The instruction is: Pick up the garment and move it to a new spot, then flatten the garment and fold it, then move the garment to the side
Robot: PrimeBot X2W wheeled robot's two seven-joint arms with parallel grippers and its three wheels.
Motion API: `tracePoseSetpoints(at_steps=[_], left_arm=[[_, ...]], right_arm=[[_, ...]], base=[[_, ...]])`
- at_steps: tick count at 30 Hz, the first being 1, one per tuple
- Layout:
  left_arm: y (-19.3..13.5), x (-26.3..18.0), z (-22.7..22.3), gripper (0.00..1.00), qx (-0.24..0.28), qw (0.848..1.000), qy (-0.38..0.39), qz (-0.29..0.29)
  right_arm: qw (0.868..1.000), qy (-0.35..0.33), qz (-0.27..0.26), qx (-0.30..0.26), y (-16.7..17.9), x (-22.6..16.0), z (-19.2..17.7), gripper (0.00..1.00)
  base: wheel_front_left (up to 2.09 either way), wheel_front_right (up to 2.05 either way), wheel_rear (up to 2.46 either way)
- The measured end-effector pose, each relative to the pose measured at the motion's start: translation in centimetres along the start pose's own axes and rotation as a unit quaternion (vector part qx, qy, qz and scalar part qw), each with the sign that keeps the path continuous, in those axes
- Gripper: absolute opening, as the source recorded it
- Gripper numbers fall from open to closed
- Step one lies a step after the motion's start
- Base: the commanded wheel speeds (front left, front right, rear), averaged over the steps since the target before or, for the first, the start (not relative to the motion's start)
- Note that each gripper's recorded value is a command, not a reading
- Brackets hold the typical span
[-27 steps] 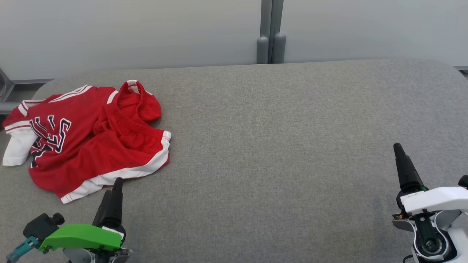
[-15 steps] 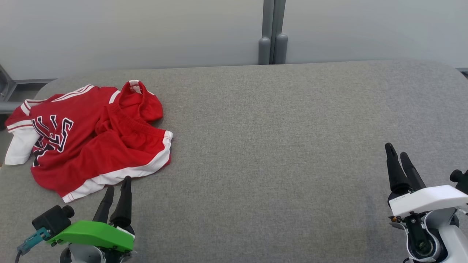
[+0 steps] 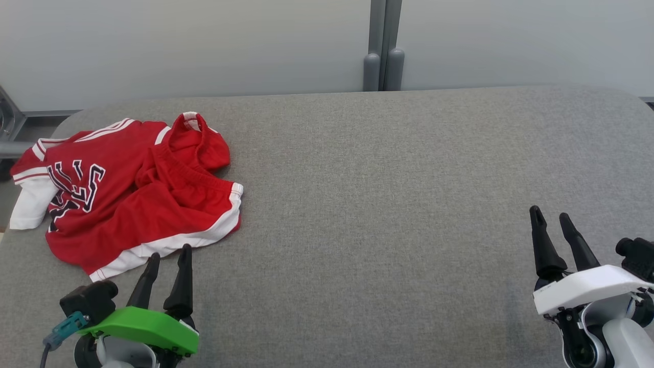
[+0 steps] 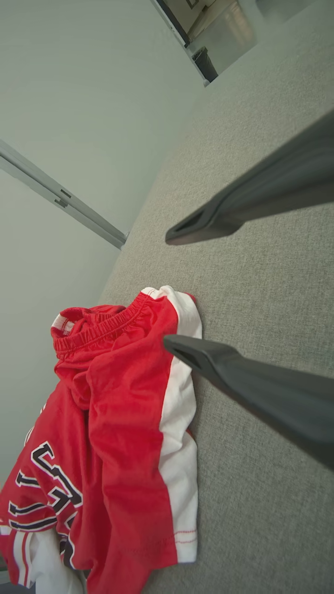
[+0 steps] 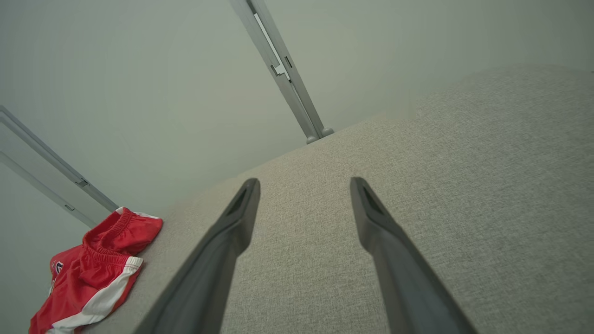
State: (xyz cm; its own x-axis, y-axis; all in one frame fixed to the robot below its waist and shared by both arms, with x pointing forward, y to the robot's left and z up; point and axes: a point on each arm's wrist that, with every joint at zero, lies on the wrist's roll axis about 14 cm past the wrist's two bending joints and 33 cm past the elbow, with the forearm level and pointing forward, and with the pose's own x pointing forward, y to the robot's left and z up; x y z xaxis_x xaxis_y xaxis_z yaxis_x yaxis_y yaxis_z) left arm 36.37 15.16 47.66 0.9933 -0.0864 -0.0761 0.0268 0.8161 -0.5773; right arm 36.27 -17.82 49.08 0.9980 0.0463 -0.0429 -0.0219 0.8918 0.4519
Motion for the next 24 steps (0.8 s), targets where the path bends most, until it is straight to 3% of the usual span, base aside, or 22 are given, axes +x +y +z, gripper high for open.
tracePoseSetpoints(at_steps=[11, 24], left_arm=[[-0.5, 0.0, 0.3, 1.00, 0.084, 0.996, -0.013, -0.013], [-1.3, 0.1, 0.6, 1.00, 0.162, 0.986, -0.029, -0.027]], right_arm=[[0.996, -0.011, 0.020, -0.088, 0.8, -0.3, 0.2, 1.00], [0.987, -0.023, 0.032, -0.154, 1.3, -0.9, 0.1, 1.00]], base=[[0.00, 0.00, 0.00], [0.00, 0.00, 0.00]])
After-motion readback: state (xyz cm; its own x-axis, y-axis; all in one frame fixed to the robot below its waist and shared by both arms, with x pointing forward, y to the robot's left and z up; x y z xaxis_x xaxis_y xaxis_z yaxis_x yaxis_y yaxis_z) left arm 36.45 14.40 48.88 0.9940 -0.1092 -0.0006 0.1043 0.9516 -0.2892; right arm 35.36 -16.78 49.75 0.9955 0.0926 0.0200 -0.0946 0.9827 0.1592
